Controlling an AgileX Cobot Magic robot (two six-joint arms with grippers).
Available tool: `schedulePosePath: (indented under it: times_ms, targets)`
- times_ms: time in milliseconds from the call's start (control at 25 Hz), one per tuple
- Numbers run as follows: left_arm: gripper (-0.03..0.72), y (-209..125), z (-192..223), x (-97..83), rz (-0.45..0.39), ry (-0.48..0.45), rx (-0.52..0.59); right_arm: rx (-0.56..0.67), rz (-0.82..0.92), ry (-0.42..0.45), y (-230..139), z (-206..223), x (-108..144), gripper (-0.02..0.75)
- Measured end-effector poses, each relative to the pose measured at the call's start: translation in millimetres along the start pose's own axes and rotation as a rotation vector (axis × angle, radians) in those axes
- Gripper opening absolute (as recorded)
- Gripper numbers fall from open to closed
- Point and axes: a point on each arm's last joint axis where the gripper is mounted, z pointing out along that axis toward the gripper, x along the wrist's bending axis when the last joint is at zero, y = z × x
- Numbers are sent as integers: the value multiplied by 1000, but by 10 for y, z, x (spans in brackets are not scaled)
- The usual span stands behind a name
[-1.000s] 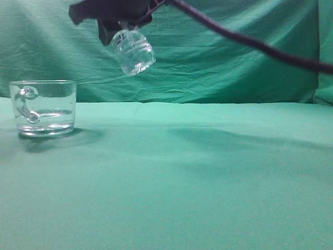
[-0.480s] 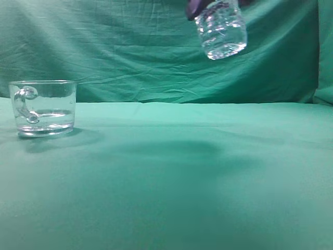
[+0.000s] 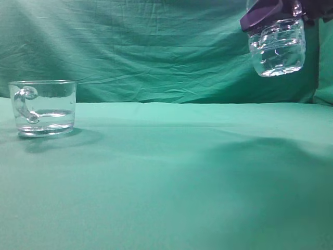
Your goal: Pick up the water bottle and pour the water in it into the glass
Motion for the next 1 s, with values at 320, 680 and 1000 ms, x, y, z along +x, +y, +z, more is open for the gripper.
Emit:
schedulePosePath:
  times_ms: [320, 680, 1000]
  targets:
    - [0, 0, 0, 0, 0, 0, 0, -69, -59, 54, -375, 111, -108, 290]
    - [0, 0, 0, 0, 0, 0, 0, -99, -49, 111, -777, 342, -157, 290]
    - [0, 0, 0, 0, 0, 0, 0, -123, -65, 137, -913, 403, -154, 290]
